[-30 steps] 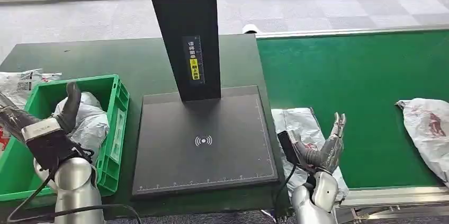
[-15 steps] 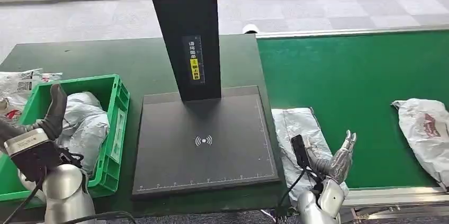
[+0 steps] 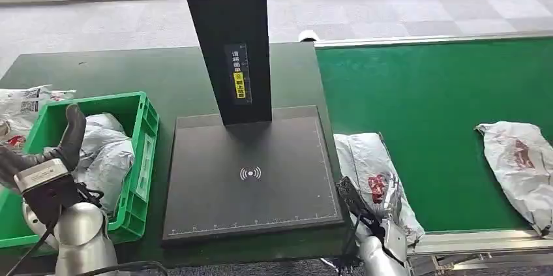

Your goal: Moved the parcel from conveyor to table for the left to box.

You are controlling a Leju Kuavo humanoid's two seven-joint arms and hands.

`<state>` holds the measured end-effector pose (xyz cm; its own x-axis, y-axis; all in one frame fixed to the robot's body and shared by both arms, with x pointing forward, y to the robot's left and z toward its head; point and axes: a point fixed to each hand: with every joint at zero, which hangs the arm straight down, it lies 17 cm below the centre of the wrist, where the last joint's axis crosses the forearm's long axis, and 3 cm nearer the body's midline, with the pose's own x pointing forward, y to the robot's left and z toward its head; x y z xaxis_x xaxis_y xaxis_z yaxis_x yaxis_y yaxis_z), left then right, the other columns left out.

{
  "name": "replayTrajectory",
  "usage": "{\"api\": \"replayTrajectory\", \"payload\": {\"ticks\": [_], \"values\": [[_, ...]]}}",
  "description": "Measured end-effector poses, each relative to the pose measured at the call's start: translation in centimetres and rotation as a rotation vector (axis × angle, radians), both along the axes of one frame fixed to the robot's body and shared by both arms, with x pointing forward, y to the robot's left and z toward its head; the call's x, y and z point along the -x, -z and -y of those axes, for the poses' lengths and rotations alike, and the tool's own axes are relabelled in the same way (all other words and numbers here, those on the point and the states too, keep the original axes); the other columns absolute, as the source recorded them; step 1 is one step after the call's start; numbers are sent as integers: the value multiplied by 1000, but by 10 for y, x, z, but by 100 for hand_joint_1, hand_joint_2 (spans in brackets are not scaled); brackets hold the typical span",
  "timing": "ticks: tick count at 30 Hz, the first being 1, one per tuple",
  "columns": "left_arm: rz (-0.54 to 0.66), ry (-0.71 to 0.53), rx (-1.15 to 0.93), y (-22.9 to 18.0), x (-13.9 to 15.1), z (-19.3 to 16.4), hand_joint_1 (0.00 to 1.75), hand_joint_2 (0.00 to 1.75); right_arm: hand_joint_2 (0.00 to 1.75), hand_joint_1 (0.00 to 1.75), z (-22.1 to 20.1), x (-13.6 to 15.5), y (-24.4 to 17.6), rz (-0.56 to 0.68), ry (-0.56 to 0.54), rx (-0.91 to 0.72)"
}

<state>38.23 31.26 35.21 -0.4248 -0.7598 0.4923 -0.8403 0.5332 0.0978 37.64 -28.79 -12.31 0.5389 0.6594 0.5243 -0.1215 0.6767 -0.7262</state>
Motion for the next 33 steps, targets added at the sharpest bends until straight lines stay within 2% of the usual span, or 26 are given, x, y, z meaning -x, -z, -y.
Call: {"api": "replayTrajectory", "payload": {"ticks": [3, 4, 5, 28, 31, 33], "values": [[-4, 2, 0, 1, -1, 1, 0, 175, 175, 0, -6, -2, 5, -32, -32, 3], [-4, 2, 0, 1, -1, 0, 0, 175, 175, 38, -7, -2, 6, -38, -39, 3], [-4, 2, 0, 1, -1, 1, 0, 175, 175, 175, -8, -2, 7, -43, -43, 3], [-8, -2, 11, 1, 0, -2, 0, 175, 175, 175, 2, -7, 3, -15, -23, 20], [-4, -7, 14, 0, 2, -4, 0, 175, 175, 175, 8, -9, -4, 36, 8, 15], [-3, -12, 15, -1, 4, -5, 0, 175, 175, 175, 18, -11, -18, 124, 50, 18]]}}
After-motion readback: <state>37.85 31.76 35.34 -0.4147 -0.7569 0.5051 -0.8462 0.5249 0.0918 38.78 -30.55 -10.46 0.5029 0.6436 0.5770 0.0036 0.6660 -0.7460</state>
